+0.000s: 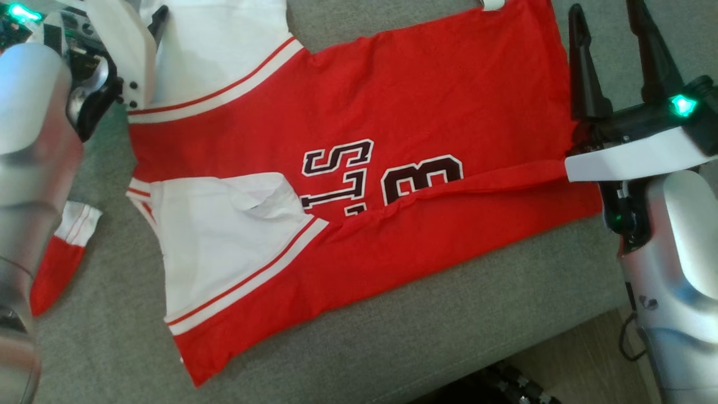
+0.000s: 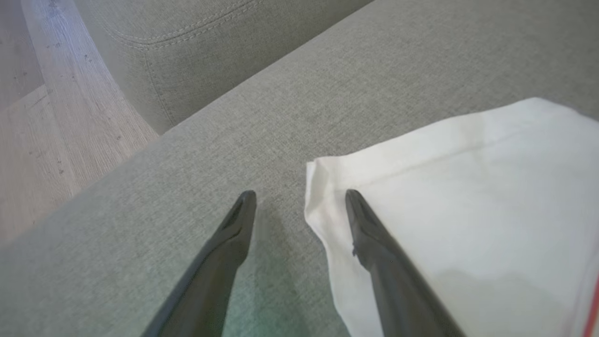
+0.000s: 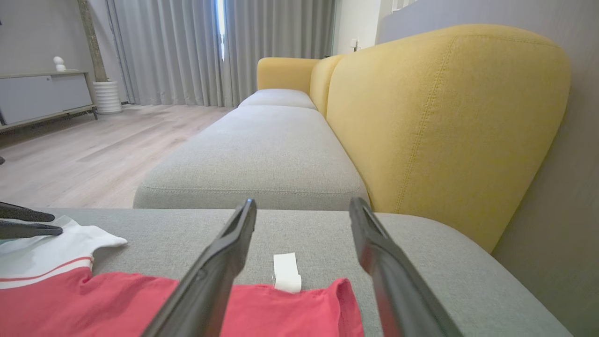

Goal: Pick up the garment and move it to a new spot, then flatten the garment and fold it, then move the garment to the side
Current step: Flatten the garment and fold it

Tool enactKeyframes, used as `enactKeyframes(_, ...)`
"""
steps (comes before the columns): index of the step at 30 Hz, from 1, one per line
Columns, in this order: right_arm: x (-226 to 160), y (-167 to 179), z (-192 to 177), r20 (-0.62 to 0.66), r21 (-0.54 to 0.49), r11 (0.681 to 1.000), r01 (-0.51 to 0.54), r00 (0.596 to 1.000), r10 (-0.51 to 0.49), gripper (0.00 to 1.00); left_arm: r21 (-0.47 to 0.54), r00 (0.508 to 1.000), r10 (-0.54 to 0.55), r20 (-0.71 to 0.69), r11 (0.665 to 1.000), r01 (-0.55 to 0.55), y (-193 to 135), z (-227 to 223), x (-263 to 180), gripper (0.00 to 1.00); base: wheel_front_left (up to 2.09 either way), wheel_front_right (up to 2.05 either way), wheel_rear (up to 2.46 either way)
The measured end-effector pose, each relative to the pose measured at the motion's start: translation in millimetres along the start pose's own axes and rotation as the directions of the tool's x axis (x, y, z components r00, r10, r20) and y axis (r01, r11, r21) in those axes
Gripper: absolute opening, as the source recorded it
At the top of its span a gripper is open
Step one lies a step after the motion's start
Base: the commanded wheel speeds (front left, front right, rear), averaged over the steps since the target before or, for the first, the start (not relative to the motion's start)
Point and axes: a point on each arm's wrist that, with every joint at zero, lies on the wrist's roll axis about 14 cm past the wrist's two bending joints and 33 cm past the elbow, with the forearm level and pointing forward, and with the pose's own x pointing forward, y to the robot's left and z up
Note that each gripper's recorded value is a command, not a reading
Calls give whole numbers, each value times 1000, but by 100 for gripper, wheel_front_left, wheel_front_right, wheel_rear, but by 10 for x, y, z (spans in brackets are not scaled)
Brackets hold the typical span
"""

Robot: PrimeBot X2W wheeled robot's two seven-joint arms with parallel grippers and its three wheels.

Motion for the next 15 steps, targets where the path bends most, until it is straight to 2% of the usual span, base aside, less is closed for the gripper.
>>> enactKeyframes(7, -6, -44, -54, -12, -10, 1000, 9, 1000, -9, 100, -25, 1000, -12, -6, 1000, 12, 2, 40, 99, 100, 0, 0, 0)
enactKeyframes(9, 9, -53, -50, -11, -13, 1000, 10, 1000, -10, 100, -60, 999, -37, -18, 998, 36, -53, 42, 126, 100, 0, 0, 0)
enactKeyframes(10, 20, -57, -46, -10, -15, 1000, 10, 1000, -10, 100, -83, 998, -56, -22, 995, 54, -99, 38, 137, 84, 0, 0, 0)
enactKeyframes(11, 26, -62, -63, -15, -19, 1000, 10, 1000, -10, 100, -100, 996, -85, -26, 992, 83, -174, 49, 127, 0, 0, 0, 0)
enactKeyframes(14, 21, -75, -92, -30, -45, 999, 0, 1000, -1, 100, -96, 992, -124, -9, 988, 122, -307, 76, 74, 0, 0, 0, 0)
enactKeyframes(15, 20, -66, -102, -43, -96, 995, -27, 999, 23, 100, -96, 991, -133, 9, 986, 133, -351, 88, 53, 0, 0, 0, 0)
